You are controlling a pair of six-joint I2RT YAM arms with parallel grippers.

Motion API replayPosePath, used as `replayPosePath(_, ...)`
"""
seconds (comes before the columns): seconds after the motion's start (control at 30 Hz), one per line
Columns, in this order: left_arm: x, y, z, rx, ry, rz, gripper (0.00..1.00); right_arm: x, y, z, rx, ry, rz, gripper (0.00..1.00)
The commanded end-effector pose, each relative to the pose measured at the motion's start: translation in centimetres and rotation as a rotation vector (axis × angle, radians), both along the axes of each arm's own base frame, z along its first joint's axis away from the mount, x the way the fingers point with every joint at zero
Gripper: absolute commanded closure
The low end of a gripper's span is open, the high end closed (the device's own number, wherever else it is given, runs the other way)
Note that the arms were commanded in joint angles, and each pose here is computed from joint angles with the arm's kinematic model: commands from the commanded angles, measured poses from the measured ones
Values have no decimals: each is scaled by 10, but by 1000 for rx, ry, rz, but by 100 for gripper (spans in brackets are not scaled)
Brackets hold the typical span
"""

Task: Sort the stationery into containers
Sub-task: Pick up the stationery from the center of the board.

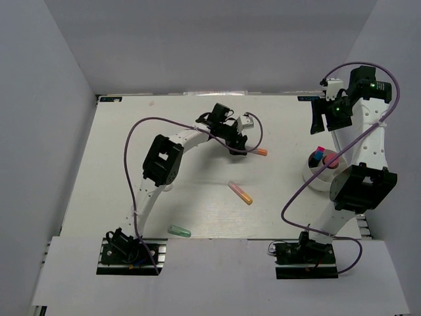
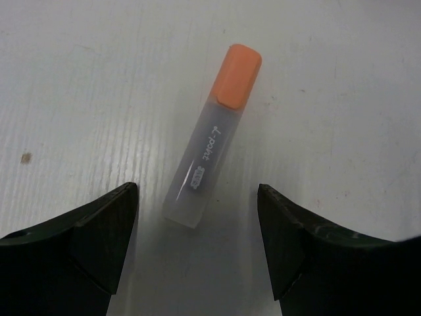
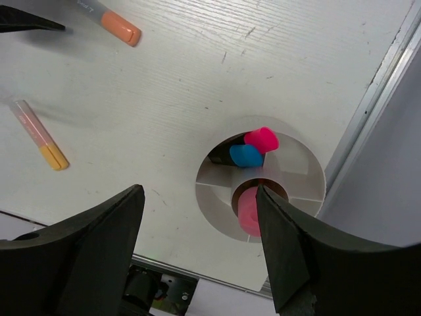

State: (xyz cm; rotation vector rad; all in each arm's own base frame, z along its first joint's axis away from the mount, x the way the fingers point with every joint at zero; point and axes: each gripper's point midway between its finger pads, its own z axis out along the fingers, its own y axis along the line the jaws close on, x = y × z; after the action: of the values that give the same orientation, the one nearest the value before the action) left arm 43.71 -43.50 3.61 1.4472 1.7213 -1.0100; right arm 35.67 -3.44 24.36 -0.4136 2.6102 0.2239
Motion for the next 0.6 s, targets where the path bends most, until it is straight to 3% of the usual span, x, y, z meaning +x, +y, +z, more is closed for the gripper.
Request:
replayPosePath(0.0,-16,-10,-1,61,-79,-71,18,-2,7,16,28,-47,12,26)
replayPosePath(0.13,-23,-5,-20,130,-76,-83,21,2,10,14,48,-40,10,26)
replayPosePath(0.47,-65,9,-45,275,-119,-140,55,-2,13,13,59,-34,14,29)
replayPosePath(0.57,-60,23,-52,331,-138,-72,67,-4,16,11,73,-28,16,30)
